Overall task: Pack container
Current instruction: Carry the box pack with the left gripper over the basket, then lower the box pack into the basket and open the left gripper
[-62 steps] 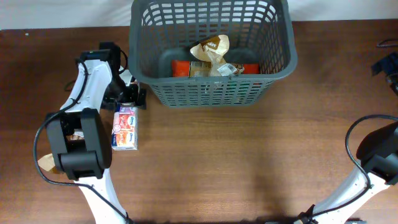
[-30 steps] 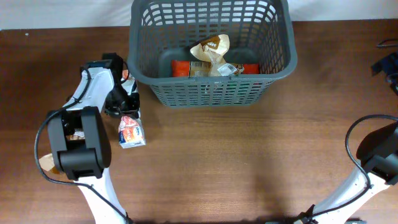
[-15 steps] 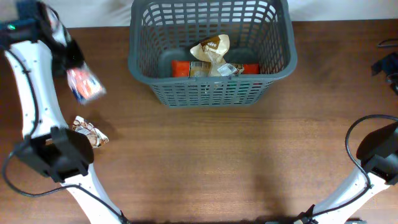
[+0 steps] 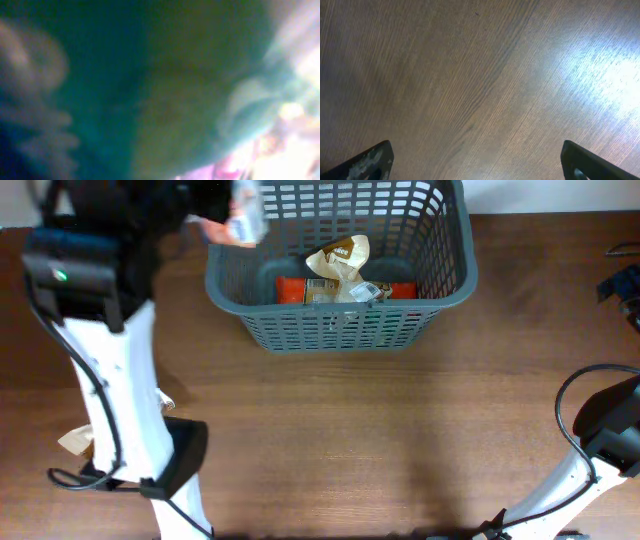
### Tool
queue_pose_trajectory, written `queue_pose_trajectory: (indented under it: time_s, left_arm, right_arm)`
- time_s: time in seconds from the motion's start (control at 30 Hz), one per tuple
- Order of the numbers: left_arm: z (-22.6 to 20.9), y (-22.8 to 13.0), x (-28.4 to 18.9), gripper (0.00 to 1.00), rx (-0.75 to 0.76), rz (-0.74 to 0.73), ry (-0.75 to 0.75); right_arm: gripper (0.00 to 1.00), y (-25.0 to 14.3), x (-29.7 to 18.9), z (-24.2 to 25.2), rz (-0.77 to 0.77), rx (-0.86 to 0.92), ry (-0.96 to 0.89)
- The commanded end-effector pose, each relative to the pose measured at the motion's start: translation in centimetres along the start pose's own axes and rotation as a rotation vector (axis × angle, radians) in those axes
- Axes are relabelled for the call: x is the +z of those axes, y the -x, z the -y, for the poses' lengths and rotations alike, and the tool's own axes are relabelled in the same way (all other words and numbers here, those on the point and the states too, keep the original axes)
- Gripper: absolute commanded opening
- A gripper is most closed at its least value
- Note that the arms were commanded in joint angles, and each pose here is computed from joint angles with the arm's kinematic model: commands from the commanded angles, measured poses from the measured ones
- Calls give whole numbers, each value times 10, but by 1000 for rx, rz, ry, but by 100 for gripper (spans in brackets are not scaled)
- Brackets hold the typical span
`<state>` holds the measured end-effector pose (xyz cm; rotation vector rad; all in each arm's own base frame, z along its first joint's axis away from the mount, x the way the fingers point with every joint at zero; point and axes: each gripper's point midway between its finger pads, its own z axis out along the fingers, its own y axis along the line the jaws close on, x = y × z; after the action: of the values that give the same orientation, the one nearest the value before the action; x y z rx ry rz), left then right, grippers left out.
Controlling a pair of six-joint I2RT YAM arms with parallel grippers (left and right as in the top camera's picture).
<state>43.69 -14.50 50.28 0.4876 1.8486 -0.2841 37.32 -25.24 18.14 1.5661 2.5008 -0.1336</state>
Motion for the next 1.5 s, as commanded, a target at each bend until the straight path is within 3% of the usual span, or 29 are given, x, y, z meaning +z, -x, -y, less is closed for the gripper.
queue_pose_trajectory:
  time_s: [0.0,0.3,0.5,0.8,1.3,1.33,1.37,1.4,1.47]
  left_arm:
    - [17,3,10,2,157,11,-36]
    - [32,-20,59,2,486,-31,-115]
    - [48,-79,105,2,689,-120,-290]
    - [49,-160,149,2,654,-278,-370]
    - [54,-254,172,2,588,-461,-460]
    - [54,-262,175,7,575,-478,-465]
    - [55,-264,176,28,570,-482,-467]
    - [55,-264,176,64,570,-483,-467]
    - [54,-264,176,66,570,-481,-467]
  right_arm:
    - [99,1,0,4,8,11,-14]
    - [99,1,0,4,8,11,-14]
    - [99,1,0,4,8,11,-14]
    - [99,1,0,4,8,11,-14]
    - [99,1,0,4,8,11,-14]
    - [99,1,0,4,8,11,-14]
    - [99,1,0,4,8,11,-14]
    - [99,1,0,4,8,11,-14]
    - [99,1,0,4,8,11,-14]
